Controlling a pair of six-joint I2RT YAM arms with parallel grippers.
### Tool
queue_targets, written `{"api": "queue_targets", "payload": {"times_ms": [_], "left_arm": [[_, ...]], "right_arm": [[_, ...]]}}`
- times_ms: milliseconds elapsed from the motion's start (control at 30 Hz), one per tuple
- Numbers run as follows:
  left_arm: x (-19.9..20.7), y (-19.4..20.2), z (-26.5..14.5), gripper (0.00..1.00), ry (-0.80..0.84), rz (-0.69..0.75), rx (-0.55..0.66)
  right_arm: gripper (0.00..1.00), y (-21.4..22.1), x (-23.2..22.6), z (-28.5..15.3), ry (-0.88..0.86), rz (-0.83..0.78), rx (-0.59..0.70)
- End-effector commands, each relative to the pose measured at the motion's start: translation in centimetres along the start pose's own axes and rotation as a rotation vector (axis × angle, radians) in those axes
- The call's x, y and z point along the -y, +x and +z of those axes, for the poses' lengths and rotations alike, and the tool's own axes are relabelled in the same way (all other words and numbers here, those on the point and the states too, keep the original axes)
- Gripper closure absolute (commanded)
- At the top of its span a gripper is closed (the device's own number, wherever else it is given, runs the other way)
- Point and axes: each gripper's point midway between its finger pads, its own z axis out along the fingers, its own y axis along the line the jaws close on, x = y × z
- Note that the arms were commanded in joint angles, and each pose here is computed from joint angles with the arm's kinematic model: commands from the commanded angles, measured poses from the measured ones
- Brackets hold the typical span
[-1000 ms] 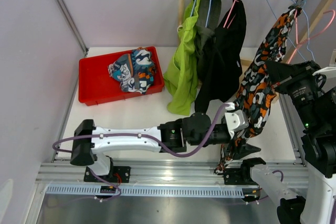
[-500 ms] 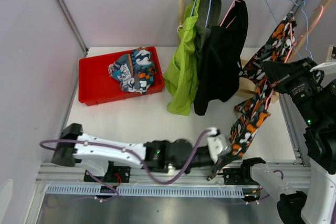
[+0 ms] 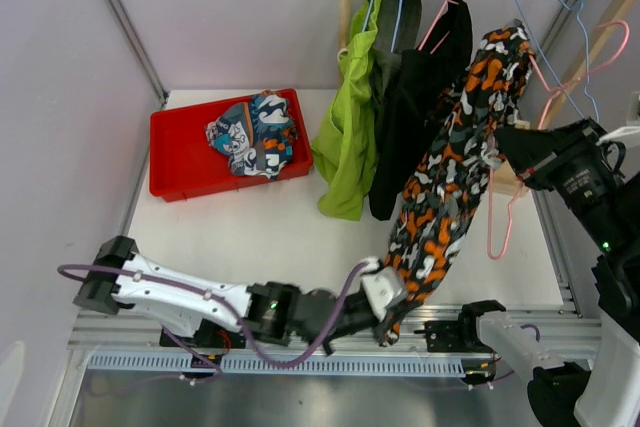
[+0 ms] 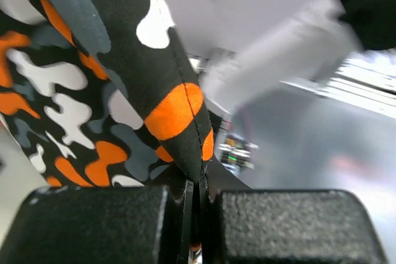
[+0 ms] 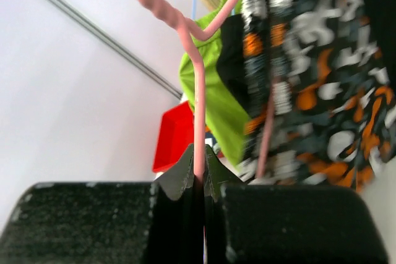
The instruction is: Remove the shorts from the hanger
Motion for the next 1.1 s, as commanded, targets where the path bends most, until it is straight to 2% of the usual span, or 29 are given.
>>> {"api": "queue_targets", "payload": {"times_ms": [0,33,67,133,200,233,267,333,400,433,500,567,600,633,700,767,800,833,867,900,933,967,1000,1067], "left_arm": [[-3.4,-5.0,3.9,1.00,-0.049,0.055,0.044],[-4.7,-5.1,4.6,1.00,-0.075,0.084,0.023],[-5.4,-9.6,5.5,1.00,-0.095,0.065,0.095],[-9.9,-9.0,7.9,1.00,-0.179,0.095,0.022],[-13.2,-15.6,8.7,1.00,-0.249,0.087,0.104],[-13.7,-17.4,10.0,1.00,-0.256,0.101,0.115],[-15.0,-17.0,10.4,1.00,-0.287,0.123,0.063],[-17.0,-22.5,10.6,1.00,-0.356,0.134,0.141],[-19.3,-22.4,10.7,1.00,-0.416,0.151,0.076],[-18.9,-27.1,9.6,1.00,-0.419,0.134,0.174],[-19.4,-29.0,7.7,1.00,-0.462,0.129,0.200],[-20.0,-31.9,3.9,1.00,-0.521,0.151,0.261],[-20.8,-31.7,2.9,1.00,-0.557,0.160,0.257],[-21.2,-33.3,1.1,1.00,-0.587,0.172,0.306],[-22.9,-34.9,-3.3,1.00,-0.656,0.172,0.344],[-23.8,-35.8,-6.2,1.00,-0.705,0.191,0.346],[-24.4,-36.8,-8.6,1.00,-0.751,0.194,0.368],[-24.7,-36.9,-9.8,1.00,-0.783,0.217,0.358],[-25.1,-36.7,-10.6,1.00,-0.812,0.231,0.347],[-25.4,-37.2,-13.0,1.00,-0.871,0.226,0.363],[-25.9,-36.7,-13.9,1.00,-0.912,0.252,0.341],[-26.2,-37.1,-15.4,1.00,-0.949,0.253,0.358],[-26.4,-37.2,-18.1,1.00,-1.004,0.262,0.369],[-27.5,-37.0,-20.4,1.00,-1.079,0.277,0.375]], "right_arm": [[1.00,-1.7,-4.8,-4.6,-0.208,0.033,0.091],[1.00,-1.1,-4.5,-5.4,-0.193,0.042,0.079],[1.00,-0.8,-4.8,-6.5,-0.200,0.051,0.072],[1.00,0.8,-6.2,-8.9,-0.250,0.055,-0.004],[1.00,2.1,-7.0,-9.7,-0.267,0.071,-0.067],[1.00,3.9,-7.7,-10.9,-0.306,0.084,-0.158],[1.00,4.1,-8.4,-11.8,-0.302,0.069,-0.141],[1.00,5.9,-8.8,-13.1,-0.305,0.091,-0.206],[1.00,7.6,-10.2,-14.7,-0.357,0.109,-0.282],[1.00,8.0,-10.5,-15.3,-0.371,0.105,-0.286],[1.00,8.2,-11.2,-16.0,-0.398,0.114,-0.300],[1.00,8.2,-12.3,-16.6,-0.436,0.160,-0.323],[1.00,8.1,-13.4,-17.5,-0.497,0.158,-0.345],[1.00,8.1,-14.4,-18.0,-0.519,0.226,-0.384],[1.00,8.9,-16.6,-20.5,-0.645,0.181,-0.467],[1.00,10.1,-18.0,-22.2,-0.668,0.230,-0.558],[1.00,10.4,-19.2,-23.5,-0.739,0.090,-0.545],[1.00,11.0,-18.6,-22.8,-0.716,0.099,-0.622],[1.00,11.4,-19.3,-23.8,-0.665,0.205,-0.689],[1.00,12.2,-19.3,-24.6,-0.683,0.115,-0.671],[1.00,12.3,-18.9,-24.4,-0.674,0.147,-0.696],[1.00,12.7,-18.8,-25.2,-0.720,0.068,-0.675],[1.00,12.4,-18.6,-25.1,-0.707,0.142,-0.706],[1.00,12.2,-18.6,-25.2,-0.717,0.153,-0.699]]}}
